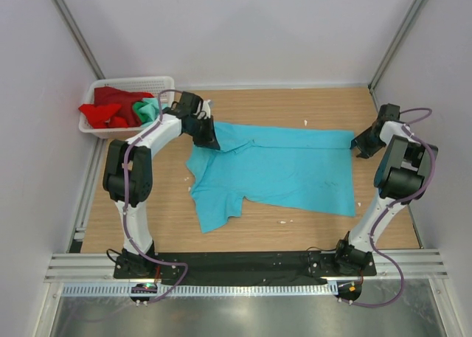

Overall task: Fold and stack the t-shirts
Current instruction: Flatten the tshirt out

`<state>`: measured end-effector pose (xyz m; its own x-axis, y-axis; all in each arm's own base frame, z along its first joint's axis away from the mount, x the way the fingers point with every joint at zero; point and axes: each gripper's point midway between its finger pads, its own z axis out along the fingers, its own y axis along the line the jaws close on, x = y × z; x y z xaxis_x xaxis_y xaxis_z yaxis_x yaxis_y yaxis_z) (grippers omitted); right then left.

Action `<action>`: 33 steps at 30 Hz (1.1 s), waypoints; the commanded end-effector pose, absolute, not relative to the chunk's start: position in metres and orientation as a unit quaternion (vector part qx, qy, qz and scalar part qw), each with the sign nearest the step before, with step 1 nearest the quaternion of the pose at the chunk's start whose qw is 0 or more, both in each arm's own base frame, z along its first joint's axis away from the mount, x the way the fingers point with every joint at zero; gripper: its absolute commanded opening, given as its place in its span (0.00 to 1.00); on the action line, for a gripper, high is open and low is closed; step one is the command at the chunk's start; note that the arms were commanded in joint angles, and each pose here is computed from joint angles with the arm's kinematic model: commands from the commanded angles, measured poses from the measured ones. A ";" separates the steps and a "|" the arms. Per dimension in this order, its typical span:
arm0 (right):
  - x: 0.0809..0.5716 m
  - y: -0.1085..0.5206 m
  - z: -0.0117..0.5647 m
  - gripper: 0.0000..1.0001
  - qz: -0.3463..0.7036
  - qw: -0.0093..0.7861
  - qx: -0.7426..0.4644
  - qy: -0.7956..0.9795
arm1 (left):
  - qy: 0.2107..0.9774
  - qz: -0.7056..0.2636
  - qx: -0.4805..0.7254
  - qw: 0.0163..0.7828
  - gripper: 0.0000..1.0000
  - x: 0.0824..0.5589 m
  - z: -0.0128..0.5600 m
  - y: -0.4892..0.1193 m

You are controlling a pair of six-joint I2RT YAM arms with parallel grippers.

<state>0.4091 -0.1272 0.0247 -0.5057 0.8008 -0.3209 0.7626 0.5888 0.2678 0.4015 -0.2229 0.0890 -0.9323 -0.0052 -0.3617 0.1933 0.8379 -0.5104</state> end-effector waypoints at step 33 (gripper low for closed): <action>0.442 -0.127 -0.004 0.10 0.079 0.210 0.466 0.856 | 0.910 -0.343 0.033 0.229 0.00 0.422 0.164 -0.225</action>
<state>0.4489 -0.1317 0.0205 -0.4521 0.8269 -0.3345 0.7487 0.5556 0.3616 0.4167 -0.2196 0.1153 -0.9283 -0.0788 -0.3635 0.1559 0.8050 -0.5725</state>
